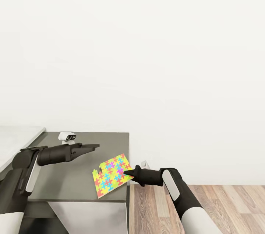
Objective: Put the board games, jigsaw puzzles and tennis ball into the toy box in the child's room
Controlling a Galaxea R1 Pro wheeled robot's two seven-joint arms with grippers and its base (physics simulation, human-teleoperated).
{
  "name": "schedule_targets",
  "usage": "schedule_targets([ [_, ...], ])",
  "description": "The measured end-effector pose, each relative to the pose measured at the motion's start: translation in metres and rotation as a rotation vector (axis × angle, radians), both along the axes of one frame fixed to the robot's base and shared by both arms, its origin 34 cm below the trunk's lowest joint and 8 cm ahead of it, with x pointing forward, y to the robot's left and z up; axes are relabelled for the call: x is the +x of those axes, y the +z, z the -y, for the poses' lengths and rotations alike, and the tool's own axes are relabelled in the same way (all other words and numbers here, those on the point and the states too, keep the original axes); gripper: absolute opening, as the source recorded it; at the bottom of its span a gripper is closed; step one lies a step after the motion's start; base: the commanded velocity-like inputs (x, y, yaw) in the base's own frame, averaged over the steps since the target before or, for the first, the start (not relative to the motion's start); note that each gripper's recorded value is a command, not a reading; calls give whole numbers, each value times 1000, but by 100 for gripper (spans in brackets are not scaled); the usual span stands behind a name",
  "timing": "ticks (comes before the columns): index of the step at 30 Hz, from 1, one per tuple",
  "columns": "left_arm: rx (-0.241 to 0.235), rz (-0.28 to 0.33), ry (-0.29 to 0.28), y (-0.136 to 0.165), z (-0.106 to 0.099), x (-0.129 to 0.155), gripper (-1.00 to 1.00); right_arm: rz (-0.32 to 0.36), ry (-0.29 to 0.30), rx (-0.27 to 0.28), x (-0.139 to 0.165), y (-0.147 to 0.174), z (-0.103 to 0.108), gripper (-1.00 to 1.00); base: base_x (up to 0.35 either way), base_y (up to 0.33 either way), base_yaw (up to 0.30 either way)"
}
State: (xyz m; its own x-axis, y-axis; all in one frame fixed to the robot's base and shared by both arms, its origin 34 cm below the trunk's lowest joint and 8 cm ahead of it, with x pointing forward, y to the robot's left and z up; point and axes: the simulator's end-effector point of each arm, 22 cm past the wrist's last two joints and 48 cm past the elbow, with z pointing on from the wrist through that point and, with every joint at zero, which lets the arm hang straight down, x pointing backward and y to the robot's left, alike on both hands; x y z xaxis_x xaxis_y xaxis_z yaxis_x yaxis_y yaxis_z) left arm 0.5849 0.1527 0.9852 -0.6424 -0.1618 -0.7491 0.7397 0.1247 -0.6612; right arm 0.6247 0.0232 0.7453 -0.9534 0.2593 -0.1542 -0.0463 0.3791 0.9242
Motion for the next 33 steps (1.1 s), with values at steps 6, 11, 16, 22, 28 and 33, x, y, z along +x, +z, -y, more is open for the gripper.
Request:
schedule_targets([
  [6,-1,-2,-1,11,0,1,100,-7,-3,27,1,16,-2,-100,0,0,0],
  [11,-2,-3,0,20,0,2,100,-5,-2,16,2,23,-1,-100,0,0,0],
  [16,-2,-3,-1,29,0,2,100,-4,-2,13,2,31,-1,-100,0,0,0],
  [22,-1,-3,-2,39,0,3,100,-5,-2,15,3,42,-1,-100,0,0,0],
  [28,-2,-4,-2,49,0,3,100,-4,-1,10,3,51,-1,-100,0,0,0],
  [33,-1,-5,-4,57,1,3,100,-4,-1,10,3,59,-1,-100,0,0,0],
])
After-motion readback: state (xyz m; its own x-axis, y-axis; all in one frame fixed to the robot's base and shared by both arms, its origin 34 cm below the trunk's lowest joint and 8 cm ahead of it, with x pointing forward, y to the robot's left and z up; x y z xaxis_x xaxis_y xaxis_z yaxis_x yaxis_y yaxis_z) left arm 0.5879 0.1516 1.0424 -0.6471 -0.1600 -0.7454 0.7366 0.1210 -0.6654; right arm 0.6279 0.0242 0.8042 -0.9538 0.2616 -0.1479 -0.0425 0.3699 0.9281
